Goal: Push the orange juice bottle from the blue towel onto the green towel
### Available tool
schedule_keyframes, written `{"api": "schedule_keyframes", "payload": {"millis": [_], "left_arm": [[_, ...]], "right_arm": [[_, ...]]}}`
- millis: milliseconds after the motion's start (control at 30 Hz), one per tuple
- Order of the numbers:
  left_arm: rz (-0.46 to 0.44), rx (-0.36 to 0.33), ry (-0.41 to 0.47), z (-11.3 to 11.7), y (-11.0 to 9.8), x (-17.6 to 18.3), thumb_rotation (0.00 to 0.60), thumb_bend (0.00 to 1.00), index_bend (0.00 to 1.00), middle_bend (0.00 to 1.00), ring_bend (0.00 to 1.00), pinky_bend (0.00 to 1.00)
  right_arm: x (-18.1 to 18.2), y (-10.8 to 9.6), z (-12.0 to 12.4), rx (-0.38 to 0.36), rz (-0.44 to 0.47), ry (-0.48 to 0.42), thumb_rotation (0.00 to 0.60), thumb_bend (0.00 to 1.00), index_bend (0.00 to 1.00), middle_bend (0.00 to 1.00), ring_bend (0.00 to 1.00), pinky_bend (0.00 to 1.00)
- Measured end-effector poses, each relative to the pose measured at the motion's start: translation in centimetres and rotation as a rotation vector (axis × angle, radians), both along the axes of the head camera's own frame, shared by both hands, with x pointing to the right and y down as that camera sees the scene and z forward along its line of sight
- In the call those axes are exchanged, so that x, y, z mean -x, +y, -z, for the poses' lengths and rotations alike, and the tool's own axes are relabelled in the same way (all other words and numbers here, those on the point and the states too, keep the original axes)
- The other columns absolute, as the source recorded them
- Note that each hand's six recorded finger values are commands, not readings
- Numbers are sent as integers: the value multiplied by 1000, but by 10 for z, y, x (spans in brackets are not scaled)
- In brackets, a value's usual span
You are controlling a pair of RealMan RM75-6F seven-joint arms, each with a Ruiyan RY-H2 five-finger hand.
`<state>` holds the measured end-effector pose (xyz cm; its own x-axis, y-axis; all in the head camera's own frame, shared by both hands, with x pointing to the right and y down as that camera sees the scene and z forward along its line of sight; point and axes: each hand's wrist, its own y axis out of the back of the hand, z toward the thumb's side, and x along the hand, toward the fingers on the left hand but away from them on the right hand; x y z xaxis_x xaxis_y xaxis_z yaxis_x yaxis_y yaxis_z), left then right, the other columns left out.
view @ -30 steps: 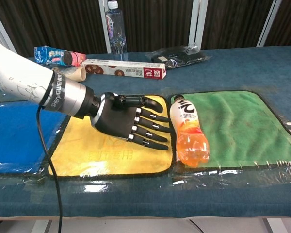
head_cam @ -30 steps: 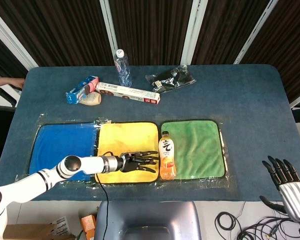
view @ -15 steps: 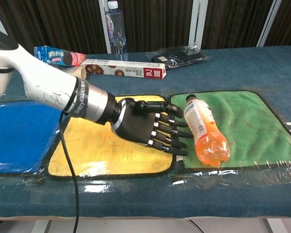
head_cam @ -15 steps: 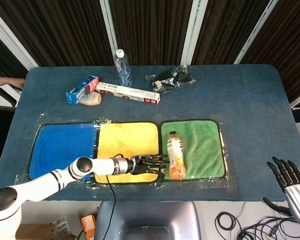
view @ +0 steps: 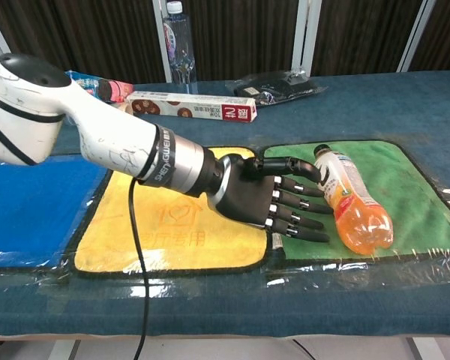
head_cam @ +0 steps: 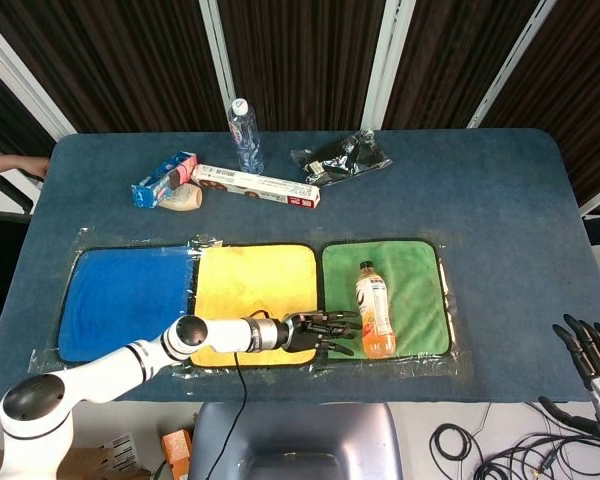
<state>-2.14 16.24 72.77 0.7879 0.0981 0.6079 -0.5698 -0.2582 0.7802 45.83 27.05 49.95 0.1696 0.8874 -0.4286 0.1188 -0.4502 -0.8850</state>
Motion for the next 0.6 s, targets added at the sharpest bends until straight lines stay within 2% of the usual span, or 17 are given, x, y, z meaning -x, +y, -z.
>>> {"api": "schedule_keyframes", "payload": {"millis": [233, 333, 400, 533, 600], "left_arm": [[2, -22, 24, 0, -2, -11, 600, 457, 0, 76, 40, 249], [-4, -44, 31, 3, -4, -10, 600, 457, 0, 76, 40, 246], [-19, -79, 30, 6, -7, -8, 600, 436, 0, 89, 40, 207], [-60, -229, -14, 8, -18, 3, 600, 312, 0, 135, 39, 157], [-74, -346, -59, 9, -29, 14, 600, 280, 0, 134, 39, 157]], "right_arm": [[-3, -1, 2, -2, -3, -6, 600, 92, 0, 0, 0, 0], [-3, -1, 1, -1, -2, -4, 600, 92, 0, 0, 0, 0], [-3, -1, 0, 1, -1, 0, 600, 92, 0, 0, 0, 0], [-1, -1, -3, 6, 4, 12, 600, 92, 0, 0, 0, 0], [0, -1, -5, 12, 6, 18, 600, 92, 0, 0, 0, 0]]}}
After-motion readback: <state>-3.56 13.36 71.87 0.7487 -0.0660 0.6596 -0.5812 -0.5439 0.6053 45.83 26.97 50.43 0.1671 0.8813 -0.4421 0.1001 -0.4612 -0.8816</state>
